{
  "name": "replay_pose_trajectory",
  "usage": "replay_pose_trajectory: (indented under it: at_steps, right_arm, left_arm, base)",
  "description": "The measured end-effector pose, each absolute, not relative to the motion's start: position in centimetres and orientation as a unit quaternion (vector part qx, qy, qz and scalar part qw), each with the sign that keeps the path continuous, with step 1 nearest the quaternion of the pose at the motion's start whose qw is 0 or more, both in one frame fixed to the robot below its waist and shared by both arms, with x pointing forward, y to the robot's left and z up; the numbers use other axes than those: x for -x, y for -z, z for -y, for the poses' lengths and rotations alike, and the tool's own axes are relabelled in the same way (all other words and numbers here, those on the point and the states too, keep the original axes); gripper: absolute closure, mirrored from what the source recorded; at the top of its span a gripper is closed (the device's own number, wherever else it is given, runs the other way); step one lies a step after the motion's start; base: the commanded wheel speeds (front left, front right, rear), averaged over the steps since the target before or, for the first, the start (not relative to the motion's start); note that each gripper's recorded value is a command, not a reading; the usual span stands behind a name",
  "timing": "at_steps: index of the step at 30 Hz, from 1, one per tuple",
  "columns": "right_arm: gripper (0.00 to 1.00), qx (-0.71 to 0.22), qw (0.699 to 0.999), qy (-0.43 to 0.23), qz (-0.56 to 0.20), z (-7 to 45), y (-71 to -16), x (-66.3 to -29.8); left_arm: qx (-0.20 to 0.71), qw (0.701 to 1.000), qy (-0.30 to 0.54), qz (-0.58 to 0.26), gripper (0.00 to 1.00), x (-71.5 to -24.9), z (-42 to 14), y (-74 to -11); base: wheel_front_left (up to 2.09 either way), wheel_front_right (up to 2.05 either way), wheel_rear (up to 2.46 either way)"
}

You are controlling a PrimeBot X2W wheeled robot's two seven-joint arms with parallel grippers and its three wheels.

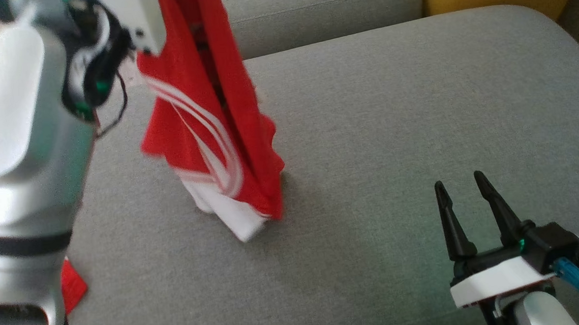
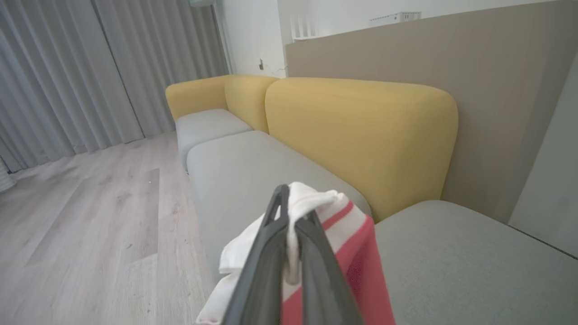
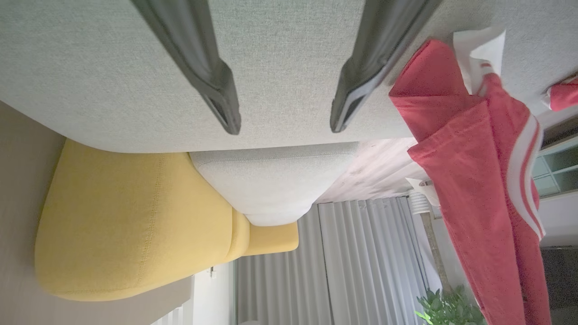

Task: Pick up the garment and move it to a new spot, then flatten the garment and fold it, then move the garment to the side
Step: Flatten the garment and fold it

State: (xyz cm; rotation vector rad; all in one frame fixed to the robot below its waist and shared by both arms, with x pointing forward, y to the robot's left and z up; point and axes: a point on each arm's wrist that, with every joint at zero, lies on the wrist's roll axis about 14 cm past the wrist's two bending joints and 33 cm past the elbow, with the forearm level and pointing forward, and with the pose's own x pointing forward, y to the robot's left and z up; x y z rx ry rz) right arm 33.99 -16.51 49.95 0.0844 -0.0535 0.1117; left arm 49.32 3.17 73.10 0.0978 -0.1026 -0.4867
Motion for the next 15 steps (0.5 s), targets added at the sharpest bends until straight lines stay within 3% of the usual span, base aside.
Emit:
replay_pose_trajectory:
  at_steps: [8,12,15]
  right_arm:
    - [0.0,-0.047,0.998,-0.041,0.029,17.4,-50.1,-33.6]
    - [0.0,-0.048,0.998,-0.037,0.025,17.6,-49.8,-33.4]
    - [0.0,-0.051,0.998,-0.034,0.019,17.7,-49.4,-33.2]
  left_arm:
    - [-0.063,0.954,0.271,0.108,1.0,-49.1,1.0,-78.8]
    - [-0.045,0.94,0.327,0.087,1.0,-47.7,5.7,-76.7]
    - [-0.027,0.924,0.38,0.036,1.0,-45.9,9.8,-71.6]
  base:
    - [0.0,0.0,0.0]
    - [0.0,0.0,0.0]
    - [0.0,0.0,0.0]
